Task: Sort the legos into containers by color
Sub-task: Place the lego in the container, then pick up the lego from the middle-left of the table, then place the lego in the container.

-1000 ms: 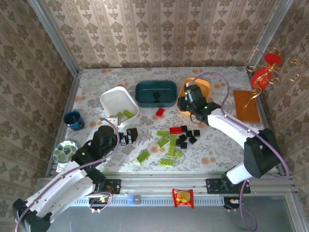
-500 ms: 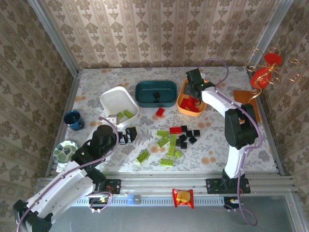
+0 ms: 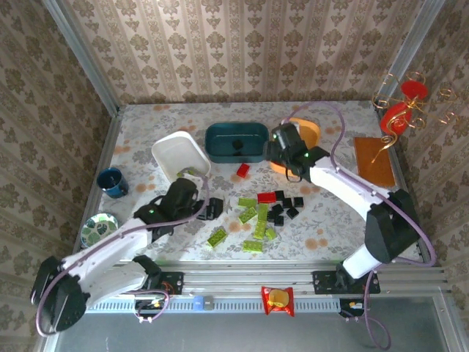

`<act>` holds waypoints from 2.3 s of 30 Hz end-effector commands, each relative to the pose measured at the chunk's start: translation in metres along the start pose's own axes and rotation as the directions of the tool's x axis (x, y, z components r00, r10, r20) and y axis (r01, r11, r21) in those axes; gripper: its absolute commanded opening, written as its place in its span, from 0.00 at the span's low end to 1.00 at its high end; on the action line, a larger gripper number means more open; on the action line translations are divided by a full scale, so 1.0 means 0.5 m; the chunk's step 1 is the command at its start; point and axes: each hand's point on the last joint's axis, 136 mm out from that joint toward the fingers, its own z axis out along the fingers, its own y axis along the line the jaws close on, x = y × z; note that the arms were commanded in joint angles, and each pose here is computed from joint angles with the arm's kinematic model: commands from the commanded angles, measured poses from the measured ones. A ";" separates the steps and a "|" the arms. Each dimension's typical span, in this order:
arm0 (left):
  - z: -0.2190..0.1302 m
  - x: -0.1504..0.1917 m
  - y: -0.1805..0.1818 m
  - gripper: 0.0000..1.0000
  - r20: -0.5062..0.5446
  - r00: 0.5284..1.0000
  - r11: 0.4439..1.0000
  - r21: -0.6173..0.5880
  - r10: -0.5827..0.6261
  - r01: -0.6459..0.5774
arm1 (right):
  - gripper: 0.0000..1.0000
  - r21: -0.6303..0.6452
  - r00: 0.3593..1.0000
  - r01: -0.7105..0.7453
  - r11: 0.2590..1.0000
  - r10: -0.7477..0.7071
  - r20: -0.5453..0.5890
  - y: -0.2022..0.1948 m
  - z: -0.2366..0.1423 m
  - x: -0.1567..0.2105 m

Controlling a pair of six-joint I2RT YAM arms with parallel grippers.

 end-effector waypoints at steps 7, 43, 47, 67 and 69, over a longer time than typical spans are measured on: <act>0.098 0.038 -0.128 0.77 -0.182 0.928 0.945 0.072 0.326 -0.318 | 0.71 0.040 0.997 -0.074 0.996 0.074 -0.002 -0.072 -0.048 0.100; 0.222 0.136 -0.131 0.41 -0.323 0.702 0.716 -0.096 0.635 -0.692 | 0.74 0.044 0.987 -0.142 0.989 0.138 0.083 -0.132 -0.112 0.085; 0.215 0.126 -0.121 0.31 -0.314 0.705 0.705 -0.135 0.636 -0.696 | 0.74 0.047 0.987 -0.141 0.989 0.137 0.078 -0.133 -0.110 0.087; 0.016 -0.151 0.041 0.22 0.168 0.961 0.929 -0.338 0.219 -0.152 | 0.74 0.037 0.986 -0.159 0.987 0.157 0.065 -0.129 -0.103 0.092; 0.006 -0.175 0.102 0.22 0.221 0.963 0.918 -0.391 0.154 -0.057 | 0.74 0.028 0.985 -0.161 0.987 0.159 0.062 -0.126 -0.104 0.091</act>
